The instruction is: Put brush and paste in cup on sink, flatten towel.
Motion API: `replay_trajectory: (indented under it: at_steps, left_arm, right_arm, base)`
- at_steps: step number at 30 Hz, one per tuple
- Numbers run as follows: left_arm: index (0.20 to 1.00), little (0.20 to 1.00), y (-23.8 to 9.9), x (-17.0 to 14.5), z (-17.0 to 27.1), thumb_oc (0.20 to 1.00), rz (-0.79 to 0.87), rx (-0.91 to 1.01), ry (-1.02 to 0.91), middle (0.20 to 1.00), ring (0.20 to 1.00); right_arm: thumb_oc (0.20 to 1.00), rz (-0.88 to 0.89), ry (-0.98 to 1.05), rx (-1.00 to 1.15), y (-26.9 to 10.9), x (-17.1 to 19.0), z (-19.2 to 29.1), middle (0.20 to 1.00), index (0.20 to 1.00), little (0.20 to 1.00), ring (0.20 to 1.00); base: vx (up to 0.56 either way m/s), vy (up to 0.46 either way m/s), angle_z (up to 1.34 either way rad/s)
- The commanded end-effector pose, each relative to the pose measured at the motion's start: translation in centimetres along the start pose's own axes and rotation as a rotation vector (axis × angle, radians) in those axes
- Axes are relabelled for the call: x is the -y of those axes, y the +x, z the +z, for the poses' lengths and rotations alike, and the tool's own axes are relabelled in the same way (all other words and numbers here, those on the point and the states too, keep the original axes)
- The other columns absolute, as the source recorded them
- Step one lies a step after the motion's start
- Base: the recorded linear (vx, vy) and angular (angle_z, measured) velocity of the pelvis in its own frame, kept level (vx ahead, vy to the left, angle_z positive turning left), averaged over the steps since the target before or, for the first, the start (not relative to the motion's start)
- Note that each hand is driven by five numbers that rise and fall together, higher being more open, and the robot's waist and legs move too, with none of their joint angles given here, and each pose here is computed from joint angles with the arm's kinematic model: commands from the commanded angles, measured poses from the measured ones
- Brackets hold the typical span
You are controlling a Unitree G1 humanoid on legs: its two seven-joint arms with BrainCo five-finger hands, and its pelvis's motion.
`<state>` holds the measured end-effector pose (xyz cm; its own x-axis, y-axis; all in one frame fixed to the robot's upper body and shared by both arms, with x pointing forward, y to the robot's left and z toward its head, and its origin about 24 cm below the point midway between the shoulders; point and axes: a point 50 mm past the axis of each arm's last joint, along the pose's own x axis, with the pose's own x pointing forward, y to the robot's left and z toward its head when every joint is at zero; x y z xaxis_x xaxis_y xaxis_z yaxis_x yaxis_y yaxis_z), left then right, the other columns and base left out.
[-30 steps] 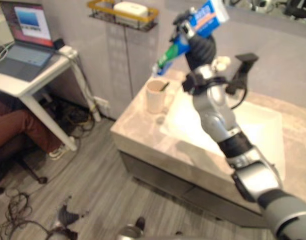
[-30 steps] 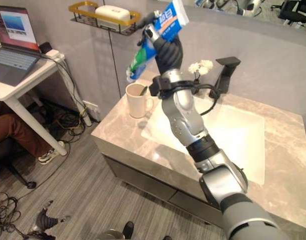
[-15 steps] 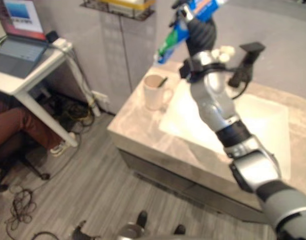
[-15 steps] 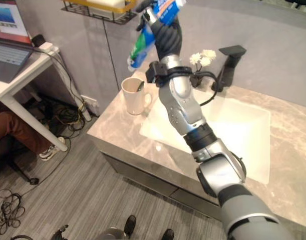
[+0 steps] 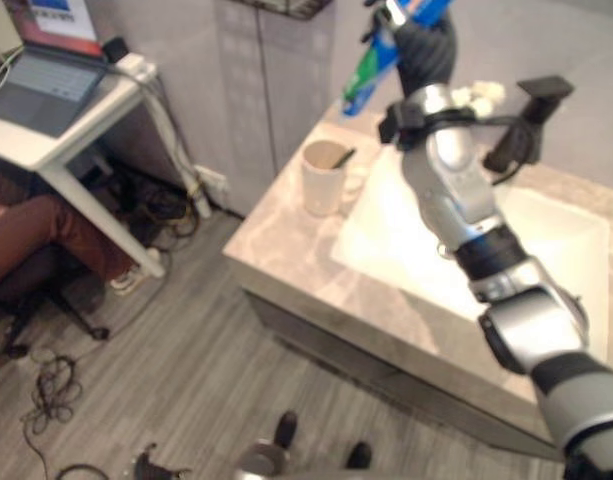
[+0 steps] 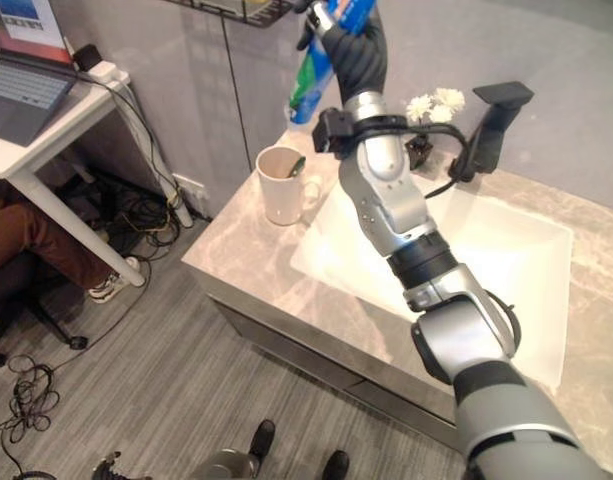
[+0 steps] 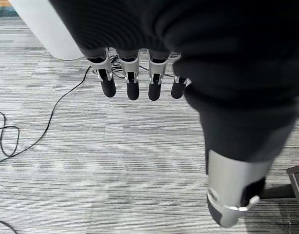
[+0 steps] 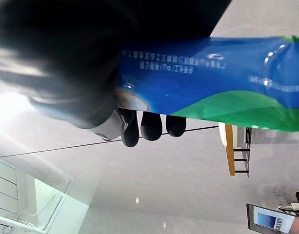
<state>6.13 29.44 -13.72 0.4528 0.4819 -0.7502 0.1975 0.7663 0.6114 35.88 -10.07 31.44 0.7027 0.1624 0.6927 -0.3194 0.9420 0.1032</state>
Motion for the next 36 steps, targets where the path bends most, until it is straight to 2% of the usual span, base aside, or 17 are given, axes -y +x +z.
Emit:
replay_trajectory:
  at_steps: [1, 7, 9, 19, 21, 25, 36]
  left_arm:
    - [1.0, 1.0, 0.7, -1.8, 0.3, 1.0, 0.073, -0.007, 0.005, 1.0, 1.0]
    - [1.0, 1.0, 0.8, -2.0, 1.5, 1.0, 0.078, 0.052, 0.017, 1.0, 1.0]
    - [1.0, 1.0, 0.8, -1.8, 2.2, 1.0, 0.054, 0.119, 0.174, 1.0, 1.0]
    - [1.0, 1.0, 0.7, -2.2, 2.3, 1.0, 0.085, 0.129, 0.17, 1.0, 1.0]
    - [1.0, 1.0, 0.7, -2.1, 2.9, 1.0, 0.081, 0.181, 0.265, 1.0, 1.0]
    - [1.0, 1.0, 0.7, -2.1, 2.8, 1.0, 0.079, 0.186, 0.3, 1.0, 1.0]
    - [1.0, 1.0, 0.6, -1.6, 3.0, 1.0, 0.105, 0.179, 0.279, 1.0, 1.0]
  right_arm:
    - [0.2, 0.099, -0.036, 0.168, 1.9, -1.7, 4.2, 0.2, 0.2, 0.2, 0.2]
    - [0.2, 0.105, -0.07, 0.144, 1.5, -1.4, 3.6, 0.2, 0.2, 0.2, 0.2]
    - [0.2, 0.139, -0.117, 0.123, 1.3, -1.9, 3.1, 0.2, 0.2, 0.2, 0.2]
    - [0.2, 0.162, -0.164, 0.075, 0.9, -2.4, 1.8, 0.2, 0.2, 0.2, 0.2]
    - [0.2, 0.176, -0.183, 0.076, 1.0, -2.6, 1.8, 0.2, 0.2, 0.2, 0.2]
    - [0.2, 0.184, -0.198, 0.072, 1.0, -2.8, 1.6, 0.2, 0.2, 0.2, 0.2]
    - [0.2, 0.21, -0.178, 0.009, 0.1, -3.7, -0.6, 0.2, 0.2, 0.2, 0.2]
  base:
    - [0.01, 0.024, 0.08]
    - [0.0, 0.015, 0.06]
    - [0.0, 0.016, 0.0]
    - [0.0, 0.006, -0.02]
    - [0.0, 0.0, 0.0]
    - [0.0, 0.0, 0.0]
    - [0.0, 0.0, 0.0]
